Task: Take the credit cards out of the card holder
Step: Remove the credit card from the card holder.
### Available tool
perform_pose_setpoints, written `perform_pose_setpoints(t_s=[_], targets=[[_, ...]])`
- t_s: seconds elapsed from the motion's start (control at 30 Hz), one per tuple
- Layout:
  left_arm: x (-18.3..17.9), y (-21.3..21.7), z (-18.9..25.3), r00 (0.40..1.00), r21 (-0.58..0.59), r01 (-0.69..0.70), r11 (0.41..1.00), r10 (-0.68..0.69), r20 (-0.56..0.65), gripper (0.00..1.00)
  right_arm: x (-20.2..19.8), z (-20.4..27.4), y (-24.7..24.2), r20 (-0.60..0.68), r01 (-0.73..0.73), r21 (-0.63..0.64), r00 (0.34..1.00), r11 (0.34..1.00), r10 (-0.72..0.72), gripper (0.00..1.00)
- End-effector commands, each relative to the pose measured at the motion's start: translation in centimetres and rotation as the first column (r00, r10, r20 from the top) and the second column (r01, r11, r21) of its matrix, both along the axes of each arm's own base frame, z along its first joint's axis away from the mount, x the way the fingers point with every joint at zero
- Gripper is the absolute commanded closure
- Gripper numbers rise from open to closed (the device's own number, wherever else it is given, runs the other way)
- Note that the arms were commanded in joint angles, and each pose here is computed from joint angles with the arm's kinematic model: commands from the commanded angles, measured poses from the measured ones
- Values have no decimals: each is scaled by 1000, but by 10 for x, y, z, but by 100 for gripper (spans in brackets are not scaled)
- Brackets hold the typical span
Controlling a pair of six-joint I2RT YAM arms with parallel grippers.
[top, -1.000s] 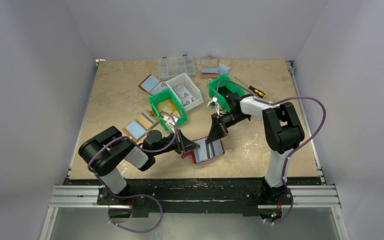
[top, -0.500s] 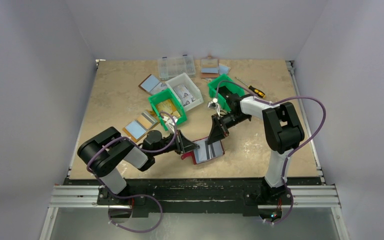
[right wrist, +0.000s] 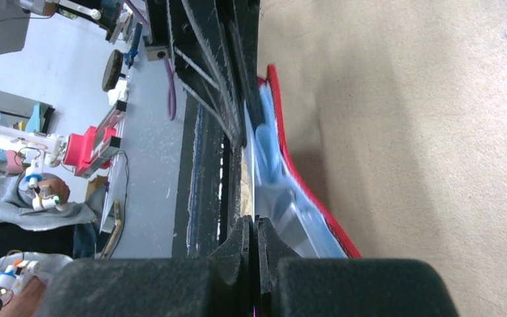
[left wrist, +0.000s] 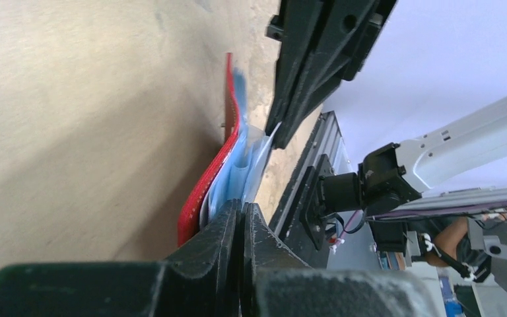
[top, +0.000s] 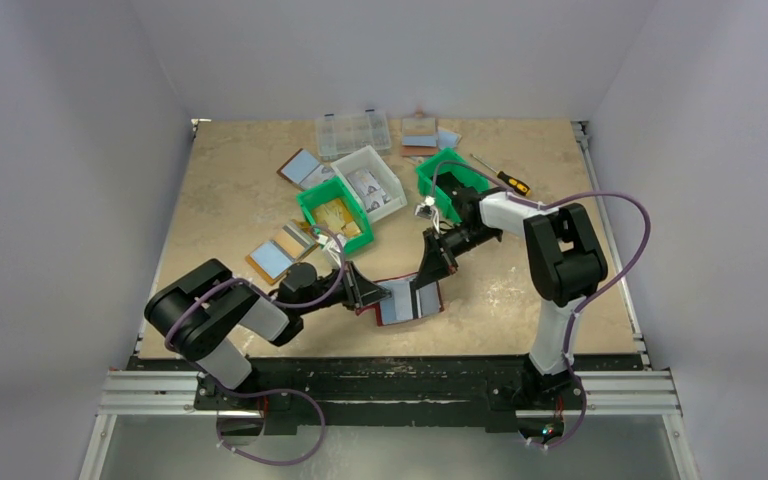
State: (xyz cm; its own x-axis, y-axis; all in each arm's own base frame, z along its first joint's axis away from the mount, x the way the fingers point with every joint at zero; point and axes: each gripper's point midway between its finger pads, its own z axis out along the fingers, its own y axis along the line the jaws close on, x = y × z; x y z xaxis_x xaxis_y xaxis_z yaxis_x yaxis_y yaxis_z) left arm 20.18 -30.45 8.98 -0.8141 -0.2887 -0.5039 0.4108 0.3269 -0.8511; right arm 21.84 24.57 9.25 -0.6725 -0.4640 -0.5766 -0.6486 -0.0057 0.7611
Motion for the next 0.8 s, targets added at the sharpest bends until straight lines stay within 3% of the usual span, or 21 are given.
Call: perform_pose_setpoints(t_s=[0.0, 0.27, 0.6, 0.77], targets=[[7, 15, 0, 998, 6, -58, 998, 57, 31, 100, 5, -1, -3, 4, 10, -28, 1000, 1000, -10, 100], [3, 20, -16, 998, 44, -55, 998, 56, -13, 100, 13, -8, -6, 37, 33, -75, 999, 997, -30, 100], [15, 39, -52, 981, 251, -144, 957, 171, -88, 99, 32, 12, -35, 259, 117, -140, 963, 983, -78, 100], [27, 54, -35, 971, 344, -214, 914, 239, -31, 81, 22, 35, -35, 323, 68, -82, 945, 994, -38, 100]])
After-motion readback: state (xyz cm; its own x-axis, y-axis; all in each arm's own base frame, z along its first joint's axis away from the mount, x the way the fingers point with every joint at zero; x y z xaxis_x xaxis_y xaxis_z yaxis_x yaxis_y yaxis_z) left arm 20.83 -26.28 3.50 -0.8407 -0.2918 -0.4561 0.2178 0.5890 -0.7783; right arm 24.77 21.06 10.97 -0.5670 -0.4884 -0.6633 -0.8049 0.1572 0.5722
